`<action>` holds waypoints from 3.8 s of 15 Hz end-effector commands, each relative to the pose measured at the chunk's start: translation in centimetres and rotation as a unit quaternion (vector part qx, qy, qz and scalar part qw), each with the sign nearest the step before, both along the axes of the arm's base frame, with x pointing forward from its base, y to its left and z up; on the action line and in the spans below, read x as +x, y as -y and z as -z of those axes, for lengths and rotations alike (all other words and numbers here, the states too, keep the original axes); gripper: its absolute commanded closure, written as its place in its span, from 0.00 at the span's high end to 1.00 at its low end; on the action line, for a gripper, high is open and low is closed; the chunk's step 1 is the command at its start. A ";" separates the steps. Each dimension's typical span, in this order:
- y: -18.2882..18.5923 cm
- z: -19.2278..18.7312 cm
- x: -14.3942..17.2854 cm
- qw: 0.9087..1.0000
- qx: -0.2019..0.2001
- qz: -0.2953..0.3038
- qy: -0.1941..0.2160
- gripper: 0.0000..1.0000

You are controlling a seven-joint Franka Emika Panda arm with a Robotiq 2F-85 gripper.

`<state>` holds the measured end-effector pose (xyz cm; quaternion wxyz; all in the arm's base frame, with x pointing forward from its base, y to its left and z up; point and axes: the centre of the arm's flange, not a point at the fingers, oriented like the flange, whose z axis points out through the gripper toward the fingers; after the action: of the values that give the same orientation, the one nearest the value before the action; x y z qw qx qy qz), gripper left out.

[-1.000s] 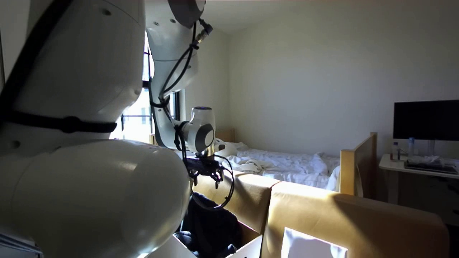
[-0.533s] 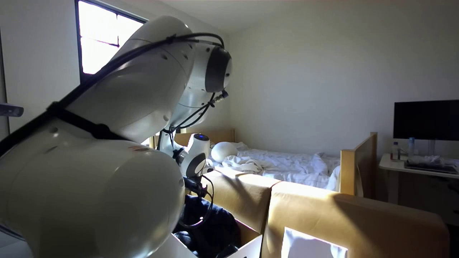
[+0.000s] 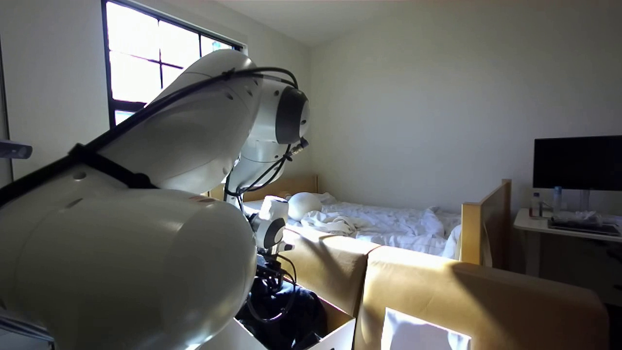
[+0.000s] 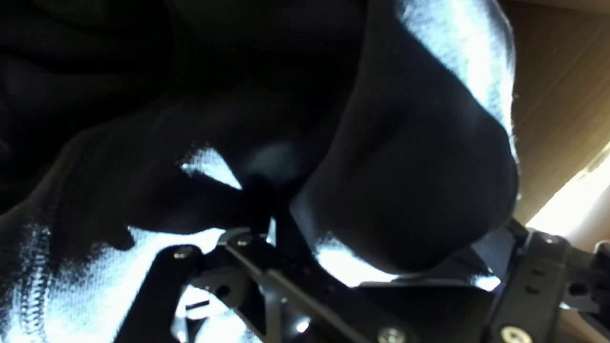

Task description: Remove the jumper from the box

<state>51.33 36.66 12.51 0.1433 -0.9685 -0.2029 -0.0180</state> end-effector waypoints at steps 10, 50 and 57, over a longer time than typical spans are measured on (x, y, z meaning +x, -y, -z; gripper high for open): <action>-2.7 0.7 -3.5 0.995 0.027 -0.076 -0.065 0.34; 24.2 -48.9 9.3 0.971 -0.174 -0.109 -0.121 0.07; 39.3 -53.6 3.3 0.951 -0.243 0.062 -0.178 0.07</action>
<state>59.04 1.99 63.92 -0.0583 -0.9675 -0.1794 0.1686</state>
